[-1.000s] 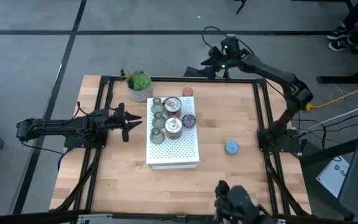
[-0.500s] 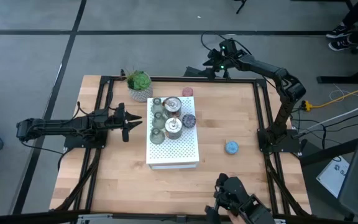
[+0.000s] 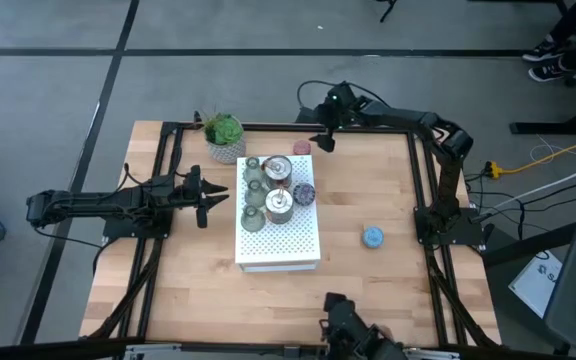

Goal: Pick & Place candle stick holders
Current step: Align the red patterned scented candle with the black patterned scented candle on the shelf

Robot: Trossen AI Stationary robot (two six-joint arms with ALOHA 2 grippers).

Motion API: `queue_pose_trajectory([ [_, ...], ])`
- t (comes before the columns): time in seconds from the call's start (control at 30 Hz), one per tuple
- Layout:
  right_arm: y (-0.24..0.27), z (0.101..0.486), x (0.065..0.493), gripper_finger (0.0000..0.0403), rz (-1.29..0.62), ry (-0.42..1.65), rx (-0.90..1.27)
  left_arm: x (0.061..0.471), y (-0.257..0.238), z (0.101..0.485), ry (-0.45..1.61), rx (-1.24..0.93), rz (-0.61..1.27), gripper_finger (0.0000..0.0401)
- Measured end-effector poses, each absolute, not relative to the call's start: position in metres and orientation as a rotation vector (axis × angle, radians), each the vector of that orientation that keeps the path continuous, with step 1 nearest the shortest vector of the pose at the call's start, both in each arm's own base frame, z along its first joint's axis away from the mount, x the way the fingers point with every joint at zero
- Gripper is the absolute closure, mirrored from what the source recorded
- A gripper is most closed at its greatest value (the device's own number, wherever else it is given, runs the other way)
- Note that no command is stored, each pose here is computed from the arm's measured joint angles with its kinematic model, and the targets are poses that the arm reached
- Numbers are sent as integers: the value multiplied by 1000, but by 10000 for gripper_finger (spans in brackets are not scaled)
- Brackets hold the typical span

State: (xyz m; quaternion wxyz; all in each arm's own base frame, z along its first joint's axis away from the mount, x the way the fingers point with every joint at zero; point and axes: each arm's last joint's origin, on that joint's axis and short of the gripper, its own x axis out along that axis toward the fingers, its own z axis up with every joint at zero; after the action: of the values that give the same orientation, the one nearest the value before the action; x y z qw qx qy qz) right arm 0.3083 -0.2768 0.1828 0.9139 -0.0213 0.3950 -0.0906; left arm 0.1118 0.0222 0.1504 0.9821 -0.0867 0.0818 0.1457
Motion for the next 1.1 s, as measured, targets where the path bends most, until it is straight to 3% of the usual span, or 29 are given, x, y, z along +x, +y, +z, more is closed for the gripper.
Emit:
queue_pose_trajectory([
  [0.47, -270, 182, 311, 28, 46, 736, -186, 112, 22, 151, 164, -174, 293, 294],
  [1.1, -255, 161, 323, 28, 8, 812, -267, 112, 22, 150, 164, -174, 293, 294],
])
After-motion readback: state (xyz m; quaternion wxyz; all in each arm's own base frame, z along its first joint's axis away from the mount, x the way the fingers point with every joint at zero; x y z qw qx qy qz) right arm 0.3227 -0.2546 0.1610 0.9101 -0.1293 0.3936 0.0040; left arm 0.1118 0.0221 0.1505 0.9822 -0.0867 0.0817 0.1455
